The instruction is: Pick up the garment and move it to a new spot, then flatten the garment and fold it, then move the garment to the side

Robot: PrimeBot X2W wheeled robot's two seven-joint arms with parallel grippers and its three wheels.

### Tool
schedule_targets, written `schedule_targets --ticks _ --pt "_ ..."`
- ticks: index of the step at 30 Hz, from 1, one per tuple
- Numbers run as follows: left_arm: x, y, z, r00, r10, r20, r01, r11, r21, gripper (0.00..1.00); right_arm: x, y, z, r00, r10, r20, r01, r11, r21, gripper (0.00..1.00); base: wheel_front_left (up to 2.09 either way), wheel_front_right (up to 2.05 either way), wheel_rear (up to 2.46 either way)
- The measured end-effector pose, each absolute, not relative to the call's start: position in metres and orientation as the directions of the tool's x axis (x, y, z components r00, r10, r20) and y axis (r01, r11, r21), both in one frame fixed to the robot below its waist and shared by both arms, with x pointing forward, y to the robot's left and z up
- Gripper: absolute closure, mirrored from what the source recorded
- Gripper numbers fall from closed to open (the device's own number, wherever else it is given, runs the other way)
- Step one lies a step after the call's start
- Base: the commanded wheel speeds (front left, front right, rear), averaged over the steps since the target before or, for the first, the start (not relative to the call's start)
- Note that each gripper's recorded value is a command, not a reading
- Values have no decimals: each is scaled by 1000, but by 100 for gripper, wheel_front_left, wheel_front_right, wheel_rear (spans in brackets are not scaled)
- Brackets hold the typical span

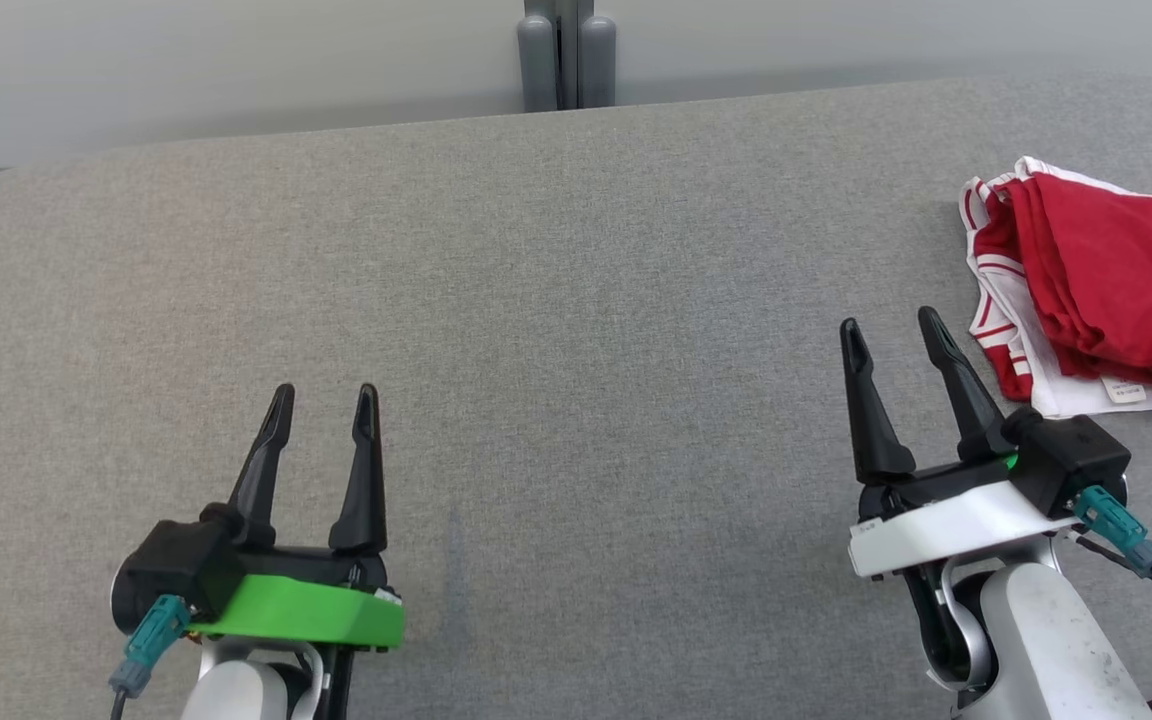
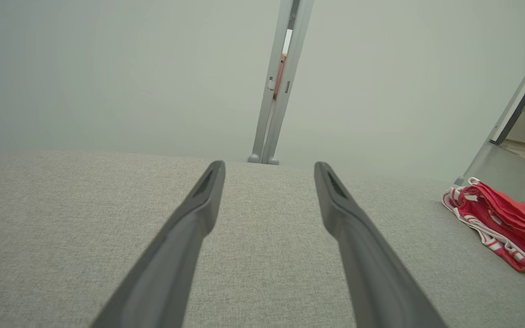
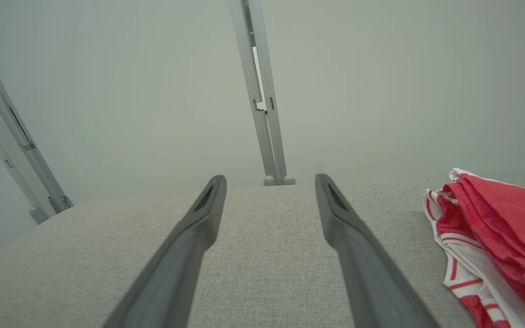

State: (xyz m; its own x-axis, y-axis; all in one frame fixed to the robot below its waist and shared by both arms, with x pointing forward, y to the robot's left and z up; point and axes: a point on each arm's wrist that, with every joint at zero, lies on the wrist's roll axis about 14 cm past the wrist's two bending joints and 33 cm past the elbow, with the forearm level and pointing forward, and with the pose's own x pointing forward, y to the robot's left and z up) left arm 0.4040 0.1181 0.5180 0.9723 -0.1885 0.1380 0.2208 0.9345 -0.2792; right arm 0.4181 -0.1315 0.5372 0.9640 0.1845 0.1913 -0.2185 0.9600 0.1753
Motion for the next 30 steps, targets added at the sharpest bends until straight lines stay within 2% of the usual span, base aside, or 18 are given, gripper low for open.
schedule_targets --ticks 9,10,13,30 --pt "405 125 514 977 -169 130 202 929 -309 0 420 -130 535 964 187 187 -221 959 179 0 0 0 0" --pt "405 126 512 978 -169 124 200 930 -309 100 420 -130 533 965 187 182 -220 959 180 100 0 0 0" --pt "403 125 502 981 -171 90 191 929 -316 100 416 -130 521 972 185 144 -211 958 194 100 0 0 0" --pt "401 144 492 995 -97 25 94 824 -559 100 413 -150 511 991 105 87 -134 871 474 100 0 0 0"
